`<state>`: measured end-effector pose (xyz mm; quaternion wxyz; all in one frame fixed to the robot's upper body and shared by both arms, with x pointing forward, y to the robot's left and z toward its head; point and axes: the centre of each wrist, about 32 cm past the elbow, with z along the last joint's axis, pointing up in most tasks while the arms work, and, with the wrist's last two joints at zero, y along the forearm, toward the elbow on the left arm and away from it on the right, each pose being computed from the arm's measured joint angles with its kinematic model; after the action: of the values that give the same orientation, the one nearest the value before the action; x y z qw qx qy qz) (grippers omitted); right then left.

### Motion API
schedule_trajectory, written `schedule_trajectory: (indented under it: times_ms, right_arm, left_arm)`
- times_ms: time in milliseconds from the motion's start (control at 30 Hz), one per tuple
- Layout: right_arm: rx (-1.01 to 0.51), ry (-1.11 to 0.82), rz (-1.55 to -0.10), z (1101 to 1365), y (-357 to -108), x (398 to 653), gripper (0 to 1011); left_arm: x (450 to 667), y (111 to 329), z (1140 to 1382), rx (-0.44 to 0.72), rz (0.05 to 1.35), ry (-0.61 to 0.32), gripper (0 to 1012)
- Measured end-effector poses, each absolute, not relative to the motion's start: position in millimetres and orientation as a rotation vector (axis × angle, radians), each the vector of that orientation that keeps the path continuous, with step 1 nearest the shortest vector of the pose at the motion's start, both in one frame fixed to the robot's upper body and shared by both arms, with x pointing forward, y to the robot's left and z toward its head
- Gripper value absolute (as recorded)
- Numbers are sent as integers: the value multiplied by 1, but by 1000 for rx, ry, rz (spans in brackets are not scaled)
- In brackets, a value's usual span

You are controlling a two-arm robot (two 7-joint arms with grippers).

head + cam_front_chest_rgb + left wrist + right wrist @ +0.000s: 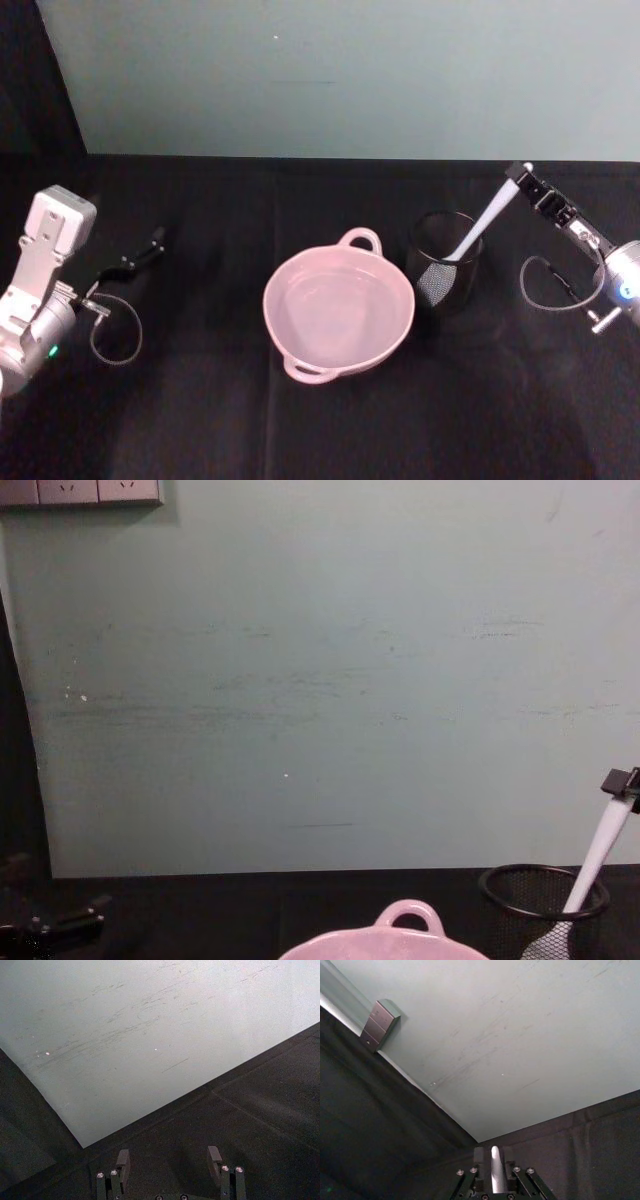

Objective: Use the one hand to pick up the spoon and stir the clear water in the bowl.

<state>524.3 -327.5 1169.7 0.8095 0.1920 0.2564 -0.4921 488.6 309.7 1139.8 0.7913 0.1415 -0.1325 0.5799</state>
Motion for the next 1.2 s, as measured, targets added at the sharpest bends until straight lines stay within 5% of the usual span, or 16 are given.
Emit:
schedule_trajectory:
  times_ms: [267, 733, 1200]
  right_arm:
    - [382, 497, -1052, 1175, -327, 522, 96]
    - [195, 106, -1002, 1243, -311, 511, 96]
    - [111, -59, -938, 1309, -302, 504, 97]
  left_arm:
    - [489, 310, 1140, 305, 1248, -285, 1011]
    - [489, 310, 1140, 304, 1248, -285, 1011]
    - [489, 310, 1140, 305, 1248, -285, 1011]
